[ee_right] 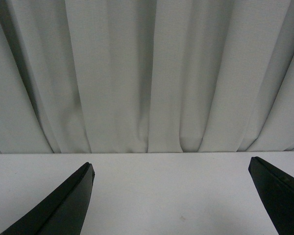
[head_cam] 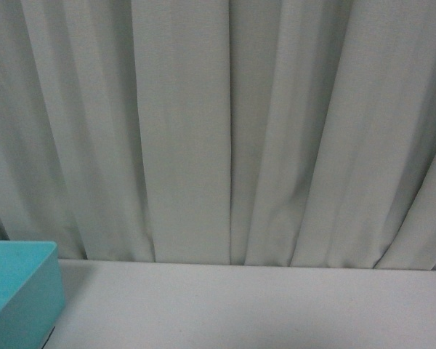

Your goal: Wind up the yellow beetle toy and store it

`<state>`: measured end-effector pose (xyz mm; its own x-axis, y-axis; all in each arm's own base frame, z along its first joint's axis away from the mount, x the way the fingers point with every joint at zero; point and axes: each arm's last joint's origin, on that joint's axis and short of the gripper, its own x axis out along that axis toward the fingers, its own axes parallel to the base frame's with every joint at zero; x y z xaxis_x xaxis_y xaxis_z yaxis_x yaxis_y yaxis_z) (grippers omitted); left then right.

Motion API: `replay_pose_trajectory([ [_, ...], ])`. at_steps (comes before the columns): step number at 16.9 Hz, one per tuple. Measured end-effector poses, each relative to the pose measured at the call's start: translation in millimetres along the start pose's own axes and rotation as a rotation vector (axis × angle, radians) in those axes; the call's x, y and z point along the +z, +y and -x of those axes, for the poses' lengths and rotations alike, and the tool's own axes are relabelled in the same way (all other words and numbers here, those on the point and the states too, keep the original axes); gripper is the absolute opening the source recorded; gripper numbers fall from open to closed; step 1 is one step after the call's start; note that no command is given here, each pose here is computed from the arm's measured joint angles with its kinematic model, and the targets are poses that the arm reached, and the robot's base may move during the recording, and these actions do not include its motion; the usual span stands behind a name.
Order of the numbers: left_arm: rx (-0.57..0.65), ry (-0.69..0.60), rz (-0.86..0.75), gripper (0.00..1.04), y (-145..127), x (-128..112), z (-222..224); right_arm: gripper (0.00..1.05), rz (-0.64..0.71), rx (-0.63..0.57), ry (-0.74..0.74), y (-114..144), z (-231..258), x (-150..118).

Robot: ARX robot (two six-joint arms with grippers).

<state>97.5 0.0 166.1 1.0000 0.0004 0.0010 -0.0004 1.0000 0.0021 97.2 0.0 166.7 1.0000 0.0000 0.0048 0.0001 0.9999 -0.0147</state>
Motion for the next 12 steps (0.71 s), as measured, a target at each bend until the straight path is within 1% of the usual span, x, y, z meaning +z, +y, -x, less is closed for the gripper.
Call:
replay_pose_trajectory([
  [6,0.0,0.0,0.0,0.98,0,0,0,0.98,0.0,0.0,0.0,0,0,0],
  [7,0.046,0.181,0.098,0.98,-1,-1,1,0.98,0.0,0.0,0.0,0,0,0],
  [8,0.123,0.362,0.212,0.98,-3,4,-1,0.98,0.0,0.0,0.0,0,0,0],
  [9,0.145,0.408,0.263,0.98,-4,7,-2,0.98,-0.001,0.0,0.0,0,0,0],
  [11,0.169,0.434,0.302,0.98,-3,10,-3,0.98,0.0,0.001,0.0,0,0,0],
  [12,0.233,0.43,0.459,0.98,0,16,-6,0.98,0.0,-0.001,0.0,0,0,0],
])
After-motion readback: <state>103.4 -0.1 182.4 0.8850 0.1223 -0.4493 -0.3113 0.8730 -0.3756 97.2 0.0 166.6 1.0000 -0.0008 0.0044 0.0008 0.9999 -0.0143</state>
